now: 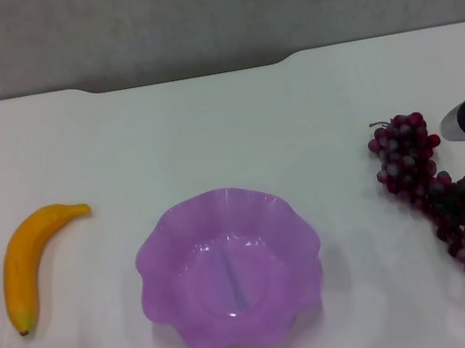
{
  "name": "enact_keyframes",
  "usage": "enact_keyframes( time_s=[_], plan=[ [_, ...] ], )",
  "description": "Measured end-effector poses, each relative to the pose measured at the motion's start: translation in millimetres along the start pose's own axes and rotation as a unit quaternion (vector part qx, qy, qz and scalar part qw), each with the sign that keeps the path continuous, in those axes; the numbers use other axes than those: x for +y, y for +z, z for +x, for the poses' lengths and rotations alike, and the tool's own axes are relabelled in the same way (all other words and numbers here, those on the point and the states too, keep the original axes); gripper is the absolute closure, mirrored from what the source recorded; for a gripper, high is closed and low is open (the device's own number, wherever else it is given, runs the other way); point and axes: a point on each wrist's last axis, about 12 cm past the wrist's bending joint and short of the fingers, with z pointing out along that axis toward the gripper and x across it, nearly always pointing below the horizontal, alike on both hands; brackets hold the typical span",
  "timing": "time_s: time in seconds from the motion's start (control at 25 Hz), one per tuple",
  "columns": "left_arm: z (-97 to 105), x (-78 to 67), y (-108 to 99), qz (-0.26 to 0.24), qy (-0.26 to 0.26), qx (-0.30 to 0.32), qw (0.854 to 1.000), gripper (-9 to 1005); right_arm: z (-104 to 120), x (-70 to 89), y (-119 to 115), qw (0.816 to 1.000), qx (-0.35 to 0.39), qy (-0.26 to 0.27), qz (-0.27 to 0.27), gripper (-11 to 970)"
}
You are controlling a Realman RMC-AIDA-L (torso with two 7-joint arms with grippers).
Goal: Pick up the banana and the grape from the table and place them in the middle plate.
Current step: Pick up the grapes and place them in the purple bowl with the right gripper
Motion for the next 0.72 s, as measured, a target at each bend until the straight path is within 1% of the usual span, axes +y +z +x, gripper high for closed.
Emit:
enact_keyframes(
  time_s=[0.4, 0.52, 0.72],
  plan=[
    [0, 0.4, -1, -0.001, 0.000, 0.001, 1.000, 80, -2, -1.0, 0, 1.000, -0.026, -0.001, 0.018, 731],
    [0, 0.6, -1, -0.002, 0.000, 0.001, 1.000, 80, -5, -1.9, -5, 0.998, -0.051, -0.004, 0.031, 731],
    [1, 1.0, -1, -0.003, 0.000, 0.002, 1.000, 80, -11, -1.1, -16, 0.993, -0.113, 0.011, 0.043, 731]
  ],
)
